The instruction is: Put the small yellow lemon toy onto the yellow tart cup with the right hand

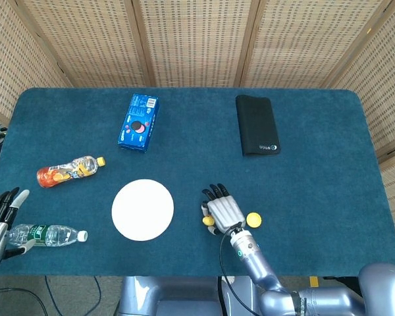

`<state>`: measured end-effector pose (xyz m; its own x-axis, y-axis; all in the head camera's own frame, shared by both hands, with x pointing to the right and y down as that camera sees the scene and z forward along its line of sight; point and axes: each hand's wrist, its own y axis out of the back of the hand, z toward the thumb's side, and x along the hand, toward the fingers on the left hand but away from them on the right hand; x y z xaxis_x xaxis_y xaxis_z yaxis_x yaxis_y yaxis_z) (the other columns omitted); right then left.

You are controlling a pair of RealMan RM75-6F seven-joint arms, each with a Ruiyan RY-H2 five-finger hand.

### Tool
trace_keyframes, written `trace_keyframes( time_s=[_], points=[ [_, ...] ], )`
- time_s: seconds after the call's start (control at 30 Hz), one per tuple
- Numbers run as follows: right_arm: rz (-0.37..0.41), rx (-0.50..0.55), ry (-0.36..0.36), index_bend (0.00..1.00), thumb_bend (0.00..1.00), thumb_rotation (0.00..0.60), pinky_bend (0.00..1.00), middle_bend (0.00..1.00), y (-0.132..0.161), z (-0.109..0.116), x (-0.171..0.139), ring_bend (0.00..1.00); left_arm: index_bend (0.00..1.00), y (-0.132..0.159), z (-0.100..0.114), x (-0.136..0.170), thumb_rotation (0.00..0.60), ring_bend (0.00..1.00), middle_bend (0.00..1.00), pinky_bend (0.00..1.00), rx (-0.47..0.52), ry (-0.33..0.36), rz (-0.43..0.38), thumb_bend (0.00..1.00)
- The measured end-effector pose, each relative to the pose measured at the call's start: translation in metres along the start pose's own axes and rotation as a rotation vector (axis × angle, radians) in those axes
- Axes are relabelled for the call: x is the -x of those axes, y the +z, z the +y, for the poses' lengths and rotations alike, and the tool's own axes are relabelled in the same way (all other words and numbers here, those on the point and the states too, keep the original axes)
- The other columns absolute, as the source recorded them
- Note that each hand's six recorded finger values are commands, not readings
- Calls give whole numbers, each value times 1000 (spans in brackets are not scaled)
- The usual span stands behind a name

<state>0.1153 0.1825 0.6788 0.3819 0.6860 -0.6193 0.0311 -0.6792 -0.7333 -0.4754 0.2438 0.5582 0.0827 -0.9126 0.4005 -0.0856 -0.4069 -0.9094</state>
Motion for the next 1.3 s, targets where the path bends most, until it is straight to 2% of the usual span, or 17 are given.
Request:
trace_keyframes(
  time_s=[0.33, 0.77, 1.17, 1.3],
  points=[
    [-92, 5, -25, 563, 229, 600, 27, 137, -47, 19, -19, 0, 0, -2, 3, 1, 600, 0, 0, 18, 2, 11, 5, 49],
    [-179, 52, 14, 563, 230, 600, 27, 137, -99, 3, -40, 0, 0, 6, 1, 2, 600, 0, 0, 18, -15, 6, -13, 49],
    [-196, 55, 48, 562, 222, 600, 27, 136, -110, -13, -39, 0, 0, 5, 0, 2, 600, 0, 0, 18, -16, 2, -10, 50],
    [-198, 52, 51, 533, 210, 600, 25, 111, -112, -15, -39, 0, 0, 5, 0, 2, 600, 0, 0, 18, -16, 4, -10, 51]
  ],
)
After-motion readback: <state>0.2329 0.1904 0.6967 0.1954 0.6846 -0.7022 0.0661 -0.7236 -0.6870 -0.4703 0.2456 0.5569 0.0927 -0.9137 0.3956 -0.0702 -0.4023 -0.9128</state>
